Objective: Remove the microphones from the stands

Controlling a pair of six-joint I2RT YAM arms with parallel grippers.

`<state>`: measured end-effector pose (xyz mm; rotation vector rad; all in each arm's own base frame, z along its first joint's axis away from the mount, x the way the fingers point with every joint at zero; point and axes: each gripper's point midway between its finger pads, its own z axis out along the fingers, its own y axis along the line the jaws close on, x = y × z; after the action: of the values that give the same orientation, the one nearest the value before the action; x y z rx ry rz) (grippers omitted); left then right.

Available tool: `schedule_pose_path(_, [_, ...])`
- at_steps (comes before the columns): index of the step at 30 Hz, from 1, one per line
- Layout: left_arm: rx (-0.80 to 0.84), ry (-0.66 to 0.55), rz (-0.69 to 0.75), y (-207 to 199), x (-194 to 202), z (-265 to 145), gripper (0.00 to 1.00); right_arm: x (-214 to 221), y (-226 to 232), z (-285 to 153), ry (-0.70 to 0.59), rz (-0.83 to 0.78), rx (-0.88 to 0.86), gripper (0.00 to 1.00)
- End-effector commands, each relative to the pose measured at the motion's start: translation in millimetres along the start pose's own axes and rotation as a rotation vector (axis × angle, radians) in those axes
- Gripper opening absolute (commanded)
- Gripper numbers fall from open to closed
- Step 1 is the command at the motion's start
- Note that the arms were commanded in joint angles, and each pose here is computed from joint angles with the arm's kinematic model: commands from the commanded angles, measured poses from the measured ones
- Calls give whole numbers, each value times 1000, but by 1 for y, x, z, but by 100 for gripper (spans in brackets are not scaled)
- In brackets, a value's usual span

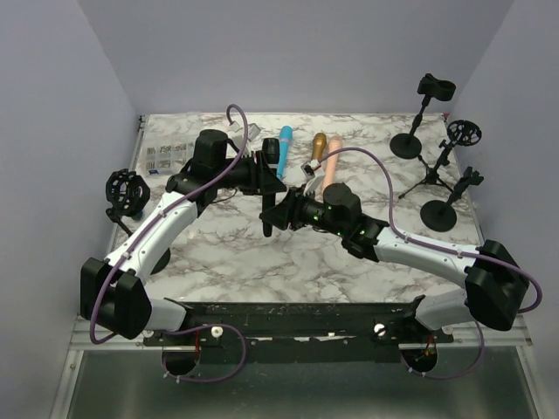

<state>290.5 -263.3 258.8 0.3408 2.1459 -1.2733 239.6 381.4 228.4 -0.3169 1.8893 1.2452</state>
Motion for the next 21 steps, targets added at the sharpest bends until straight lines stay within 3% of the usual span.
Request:
schedule_pose_path(1, [24, 5, 29, -16, -1, 0, 0, -13, 0, 5, -63, 32, 15, 6])
schedule_pose_path(3, [-12, 3, 41, -13, -2, -3, 6, -13, -2, 5, -69, 40, 26, 1])
schedule_pose_path(7, [-62, -39, 95, -14, -10, -15, 44, -15, -9, 4, -105, 82, 52, 1])
schedule_pose_path(10, [-111, -87, 144, -15, -17, -28, 62, -16, -13, 5, -119, 94, 72, 1])
schedule_pose_path(11, [-139, -101, 159, -13, -20, -32, 74, -14, -15, 7, -107, 90, 82, 1])
schedule_pose_path(13, [-197, -138, 184, -8, -26, -42, 89, -22, -25, 10, -127, 82, 152, 1])
schedule_pose_path(21, [-359, -297, 274, -2, -47, -80, 93, -41, -110, 28, -13, 96, 517, 1])
